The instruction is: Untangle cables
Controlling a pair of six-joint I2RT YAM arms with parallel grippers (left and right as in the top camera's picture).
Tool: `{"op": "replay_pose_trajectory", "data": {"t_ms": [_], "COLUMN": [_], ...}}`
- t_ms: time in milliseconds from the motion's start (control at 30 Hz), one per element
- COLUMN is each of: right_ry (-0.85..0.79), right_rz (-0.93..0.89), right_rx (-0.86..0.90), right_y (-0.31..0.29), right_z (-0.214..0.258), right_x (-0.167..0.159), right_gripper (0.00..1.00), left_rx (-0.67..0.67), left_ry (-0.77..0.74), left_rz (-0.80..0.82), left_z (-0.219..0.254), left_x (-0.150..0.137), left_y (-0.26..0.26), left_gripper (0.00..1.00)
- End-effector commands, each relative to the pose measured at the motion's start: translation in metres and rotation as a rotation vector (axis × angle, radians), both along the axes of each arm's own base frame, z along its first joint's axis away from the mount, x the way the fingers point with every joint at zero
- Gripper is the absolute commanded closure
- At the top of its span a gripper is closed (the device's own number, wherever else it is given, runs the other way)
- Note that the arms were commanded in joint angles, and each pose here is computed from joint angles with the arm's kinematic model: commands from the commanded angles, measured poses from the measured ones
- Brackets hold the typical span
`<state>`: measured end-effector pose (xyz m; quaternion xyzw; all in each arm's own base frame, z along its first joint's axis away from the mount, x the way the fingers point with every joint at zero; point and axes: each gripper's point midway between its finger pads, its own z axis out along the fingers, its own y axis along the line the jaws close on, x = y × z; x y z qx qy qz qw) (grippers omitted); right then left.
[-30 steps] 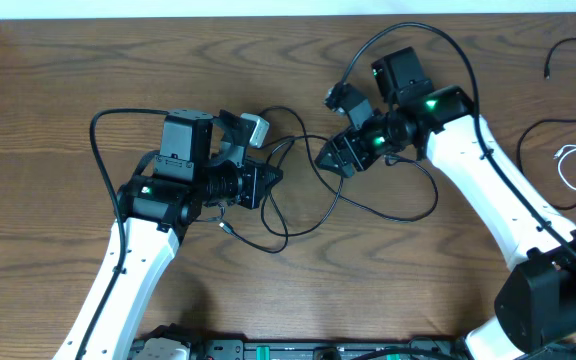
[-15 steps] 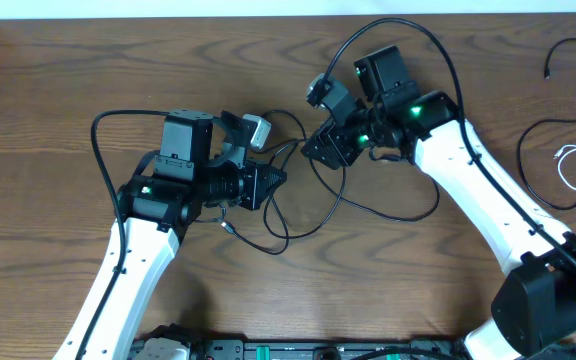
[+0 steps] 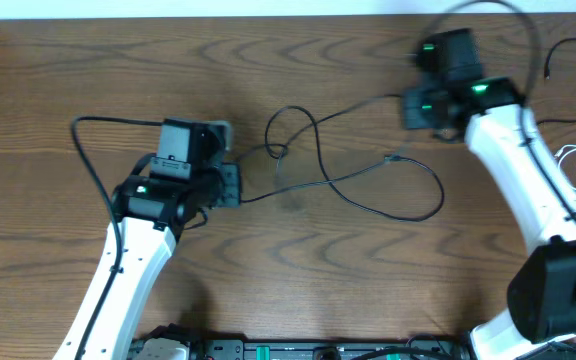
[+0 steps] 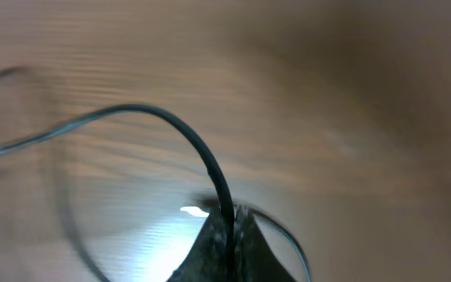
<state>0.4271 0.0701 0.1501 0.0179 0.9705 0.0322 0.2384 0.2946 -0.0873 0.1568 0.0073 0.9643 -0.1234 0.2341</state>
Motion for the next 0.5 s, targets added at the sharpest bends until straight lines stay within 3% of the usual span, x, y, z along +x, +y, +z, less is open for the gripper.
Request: {"op": "replay_pose_trajectory", "data": {"t_ms": [0,133,300,400,467], "right_ry": [0.065,0.166,0.204,0.202,0.200], "right_rz": [-0.515,-0.585,-0.308,-0.080,0.070], "right_rx": [-0.019,0.117,0.290,0.365,0.411], "right_y": [-0.099,-0.117,-0.064,-0.023,0.006], "right_z": [-0.010,-0.019,-0.015,-0.008,-0.003], "right_x": [-0.015,-0.034,-0.031,-0.033,-0.038], "right_gripper": [0.99,0.99,0.96,0.81,0.65], "left_rx": [0.100,-0.005,-0.215,-0.368,-0.448], "left_ry": [-0.038,-0.017,-0.029,-0.081,-0.123], "left_rz": [0.360,0.534,0.397,0.210,0.128], "left_z": [0.009,0.009,0.022,0.044,0.060], "left_x": [0.014,0.017,0.029,0.037,0.041], "left_y": [0.060,0.071,0.029,-0.006,-0.022], "left_gripper": [0.92,0.92,0.93,0.93,0.93]}}
